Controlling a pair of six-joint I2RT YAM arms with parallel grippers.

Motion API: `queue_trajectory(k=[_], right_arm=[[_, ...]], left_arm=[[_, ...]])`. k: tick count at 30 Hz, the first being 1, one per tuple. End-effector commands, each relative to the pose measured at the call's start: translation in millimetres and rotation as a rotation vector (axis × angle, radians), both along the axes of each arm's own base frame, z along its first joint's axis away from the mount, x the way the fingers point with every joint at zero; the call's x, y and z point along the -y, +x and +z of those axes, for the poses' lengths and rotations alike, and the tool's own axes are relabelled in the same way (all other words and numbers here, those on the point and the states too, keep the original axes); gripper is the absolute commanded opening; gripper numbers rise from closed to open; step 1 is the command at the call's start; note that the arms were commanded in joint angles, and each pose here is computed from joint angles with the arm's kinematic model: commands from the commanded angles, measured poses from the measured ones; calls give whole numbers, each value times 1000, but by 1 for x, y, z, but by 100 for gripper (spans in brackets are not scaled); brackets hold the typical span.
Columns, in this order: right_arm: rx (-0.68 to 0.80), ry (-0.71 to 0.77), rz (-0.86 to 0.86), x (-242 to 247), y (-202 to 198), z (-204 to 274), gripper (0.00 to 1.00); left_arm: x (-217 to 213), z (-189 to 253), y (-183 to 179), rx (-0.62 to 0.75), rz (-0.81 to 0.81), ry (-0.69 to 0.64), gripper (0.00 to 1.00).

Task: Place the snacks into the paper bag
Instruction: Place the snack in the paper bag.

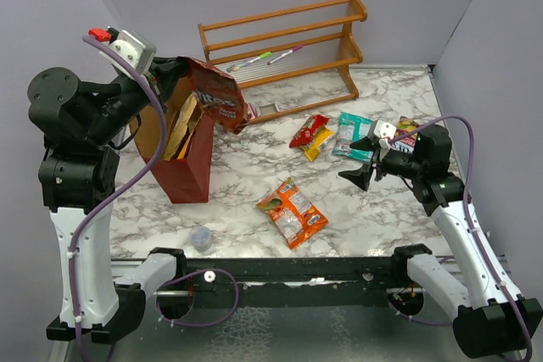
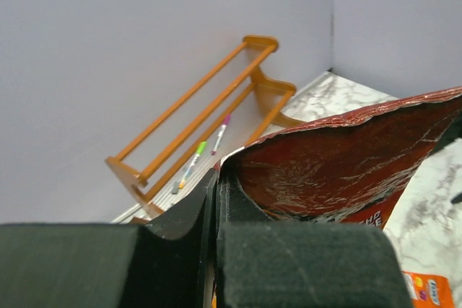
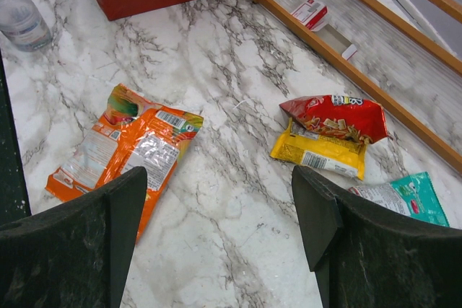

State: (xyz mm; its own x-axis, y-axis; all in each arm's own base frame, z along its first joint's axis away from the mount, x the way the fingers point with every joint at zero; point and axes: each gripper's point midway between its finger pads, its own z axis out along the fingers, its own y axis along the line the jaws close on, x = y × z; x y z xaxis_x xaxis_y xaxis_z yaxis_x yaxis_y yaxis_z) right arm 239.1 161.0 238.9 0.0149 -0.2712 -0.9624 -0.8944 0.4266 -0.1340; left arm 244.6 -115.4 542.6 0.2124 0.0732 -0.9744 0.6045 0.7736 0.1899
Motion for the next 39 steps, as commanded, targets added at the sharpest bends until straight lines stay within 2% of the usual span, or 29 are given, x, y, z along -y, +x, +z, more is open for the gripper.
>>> queue_trajectory(k=[1,6,16,23,32,39], right_arm=[[47,-15,-20,3,5,2,81],[45,-18,-20,4,5,0,81],[43,-20,-19,4,6,-1,81],[41,-23,-19,4,6,-3,81],[38,-24,-17,4,6,-4,81],[32,-27,-19,4,8,-6,81]], left_arm=[[-29,19,-3,66,173,18,0],[-54,23,3,101,310,71,0],[-122,18,21,155,685,242,0],[-150,-3,38,125,828,356,0],[-161,-38,69,32,875,467,0],[-163,-59,94,-183,864,496,0]])
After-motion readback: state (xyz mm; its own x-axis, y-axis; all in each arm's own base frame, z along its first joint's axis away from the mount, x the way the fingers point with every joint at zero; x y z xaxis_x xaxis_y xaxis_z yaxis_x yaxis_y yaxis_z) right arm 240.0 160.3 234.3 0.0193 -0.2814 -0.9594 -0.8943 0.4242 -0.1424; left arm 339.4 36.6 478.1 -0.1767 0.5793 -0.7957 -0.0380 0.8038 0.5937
